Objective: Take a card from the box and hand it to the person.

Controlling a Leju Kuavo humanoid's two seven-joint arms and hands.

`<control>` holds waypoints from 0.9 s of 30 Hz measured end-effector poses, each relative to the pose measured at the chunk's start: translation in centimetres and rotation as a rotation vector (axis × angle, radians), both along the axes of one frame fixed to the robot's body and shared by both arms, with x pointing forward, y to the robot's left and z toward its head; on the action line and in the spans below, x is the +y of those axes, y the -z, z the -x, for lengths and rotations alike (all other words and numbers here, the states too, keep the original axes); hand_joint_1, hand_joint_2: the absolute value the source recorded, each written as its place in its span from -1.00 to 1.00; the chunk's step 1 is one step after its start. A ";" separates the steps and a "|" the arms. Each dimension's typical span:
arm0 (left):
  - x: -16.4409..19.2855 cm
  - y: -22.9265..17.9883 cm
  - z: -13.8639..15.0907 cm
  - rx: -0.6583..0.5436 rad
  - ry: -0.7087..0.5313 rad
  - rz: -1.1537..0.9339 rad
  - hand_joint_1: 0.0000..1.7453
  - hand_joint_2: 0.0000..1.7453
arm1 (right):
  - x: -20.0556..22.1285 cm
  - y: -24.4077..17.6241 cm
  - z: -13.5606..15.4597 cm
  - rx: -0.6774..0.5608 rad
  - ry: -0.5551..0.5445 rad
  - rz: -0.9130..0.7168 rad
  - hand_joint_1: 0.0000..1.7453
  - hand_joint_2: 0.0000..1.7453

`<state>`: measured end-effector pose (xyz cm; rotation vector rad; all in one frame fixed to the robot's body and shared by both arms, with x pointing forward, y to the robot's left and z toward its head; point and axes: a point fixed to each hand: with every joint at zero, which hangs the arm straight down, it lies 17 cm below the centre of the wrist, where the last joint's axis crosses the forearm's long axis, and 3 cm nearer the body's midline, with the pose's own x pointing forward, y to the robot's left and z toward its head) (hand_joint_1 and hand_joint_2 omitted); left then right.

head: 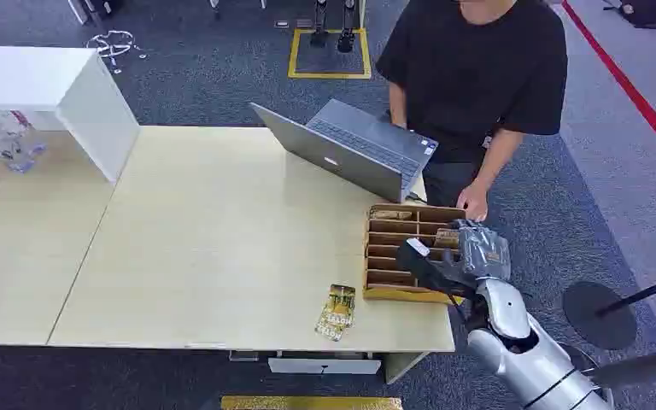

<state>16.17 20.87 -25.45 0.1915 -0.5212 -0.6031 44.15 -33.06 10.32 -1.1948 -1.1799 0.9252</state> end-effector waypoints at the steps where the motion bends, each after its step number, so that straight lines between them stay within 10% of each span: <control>1: 0.0 0.0 0.0 0.000 0.000 0.000 -1.00 -1.00 | 0.0 0.0 0.0 0.001 0.000 0.000 0.04 1.00; 8: 0.0 0.0 0.0 0.001 0.001 0.001 -1.00 -1.00 | -0.2 0.0 -0.1 -0.002 0.007 -0.001 0.54 1.00; 27: 0.0 0.0 -0.1 -0.001 0.006 -0.002 -1.00 -1.00 | -0.5 -0.8 -0.2 -0.033 0.014 0.011 0.68 1.00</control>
